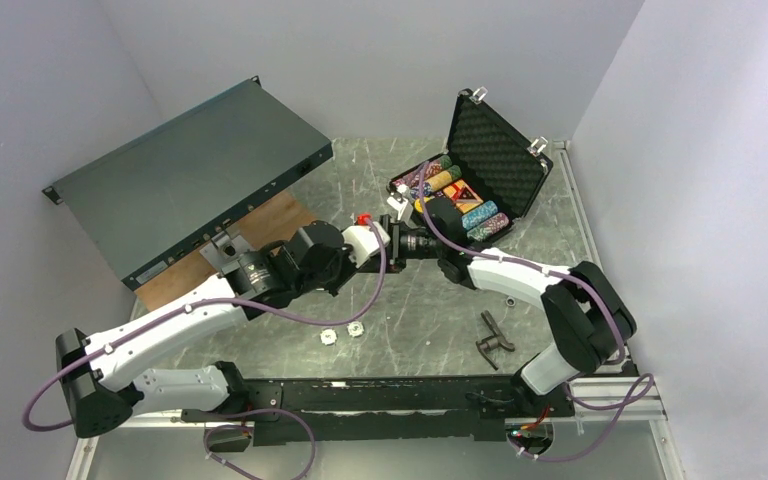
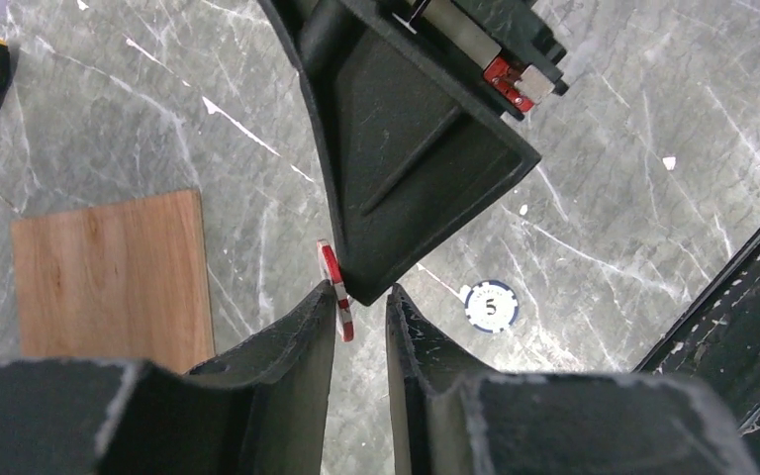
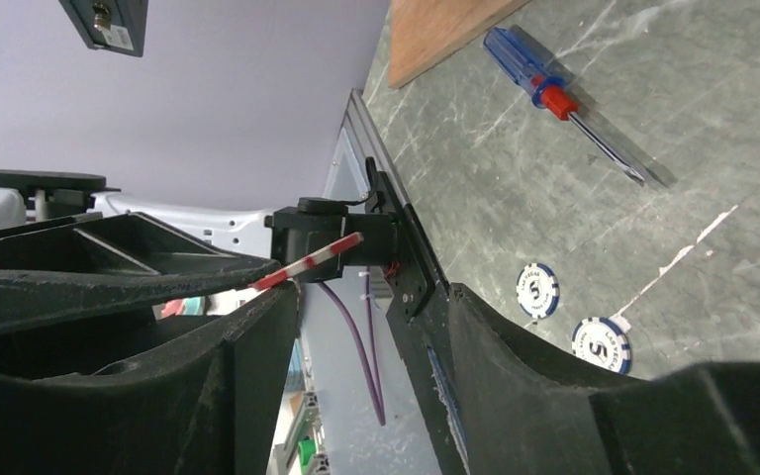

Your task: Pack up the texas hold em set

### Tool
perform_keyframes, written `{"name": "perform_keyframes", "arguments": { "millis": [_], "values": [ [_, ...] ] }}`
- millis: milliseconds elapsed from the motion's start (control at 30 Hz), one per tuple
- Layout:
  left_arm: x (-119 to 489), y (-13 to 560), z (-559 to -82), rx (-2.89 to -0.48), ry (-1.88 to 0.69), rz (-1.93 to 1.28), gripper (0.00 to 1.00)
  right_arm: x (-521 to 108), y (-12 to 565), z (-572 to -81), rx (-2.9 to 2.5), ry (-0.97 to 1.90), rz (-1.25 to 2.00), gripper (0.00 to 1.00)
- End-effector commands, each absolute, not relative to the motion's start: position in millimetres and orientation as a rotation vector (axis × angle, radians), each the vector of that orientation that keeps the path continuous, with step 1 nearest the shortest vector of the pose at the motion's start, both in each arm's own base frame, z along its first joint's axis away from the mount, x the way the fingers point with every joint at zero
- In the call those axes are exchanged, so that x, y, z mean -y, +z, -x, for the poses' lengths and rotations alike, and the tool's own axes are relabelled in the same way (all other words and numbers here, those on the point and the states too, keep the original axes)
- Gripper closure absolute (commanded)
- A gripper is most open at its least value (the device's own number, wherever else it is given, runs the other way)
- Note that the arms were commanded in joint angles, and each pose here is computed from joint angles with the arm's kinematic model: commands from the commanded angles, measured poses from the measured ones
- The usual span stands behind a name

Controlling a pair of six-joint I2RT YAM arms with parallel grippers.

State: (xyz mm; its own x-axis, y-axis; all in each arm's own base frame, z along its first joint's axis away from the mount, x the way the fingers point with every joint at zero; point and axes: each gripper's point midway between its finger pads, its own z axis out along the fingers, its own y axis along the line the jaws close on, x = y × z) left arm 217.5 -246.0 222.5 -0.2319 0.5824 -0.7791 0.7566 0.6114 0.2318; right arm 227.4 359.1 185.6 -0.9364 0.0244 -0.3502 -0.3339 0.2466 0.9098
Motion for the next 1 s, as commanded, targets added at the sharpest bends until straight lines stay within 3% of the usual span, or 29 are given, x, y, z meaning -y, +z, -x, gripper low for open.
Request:
{"name": "perform_keyframes", "arguments": {
  "millis": [0, 333, 433, 533, 700, 833, 967],
  "values": [
    [258.4, 229.4, -219.6, -1.899, -0.299, -1.048, 0.7, -344.8, 203.0, -234.4, -2.147, 1.727, 0.242, 0.4],
    [283.3, 195.3, -226.8, -2.088, -0.327, -0.984, 0.71, -288.6, 121.8, -241.2, -2.343, 1.367, 0.086, 0.39],
    [279.1, 176.6, -231.8, -2.171, -0.288, -0.871, 0.62, -270.8, 98.7, -238.8, -2.404, 1.22, 0.103, 0.39],
    [267.3, 154.4, -232.8, -2.262, -0.24, -0.744, 0.42, -258.5, 91.2, -235.9, -2.413, 1.13, 0.126, 0.38],
    [255.4, 123.2, -234.6, -2.385, -0.222, -0.551, 0.25, -249.9, 83.1, -236.2, -2.41, 1.069, 0.155, 0.36],
    [231.3, 104.3, -259.8, -2.429, -0.026, -0.366, 0.16, -251.0, 77.5, -235.5, -2.413, 1.109, 0.163, 0.36],
    [206.5, 77.3, -283.3, -2.475, 0.18, -0.188, 0.15, -252.6, 79.7, -232.5, -2.396, 1.156, 0.161, 0.36]
  ]
}}
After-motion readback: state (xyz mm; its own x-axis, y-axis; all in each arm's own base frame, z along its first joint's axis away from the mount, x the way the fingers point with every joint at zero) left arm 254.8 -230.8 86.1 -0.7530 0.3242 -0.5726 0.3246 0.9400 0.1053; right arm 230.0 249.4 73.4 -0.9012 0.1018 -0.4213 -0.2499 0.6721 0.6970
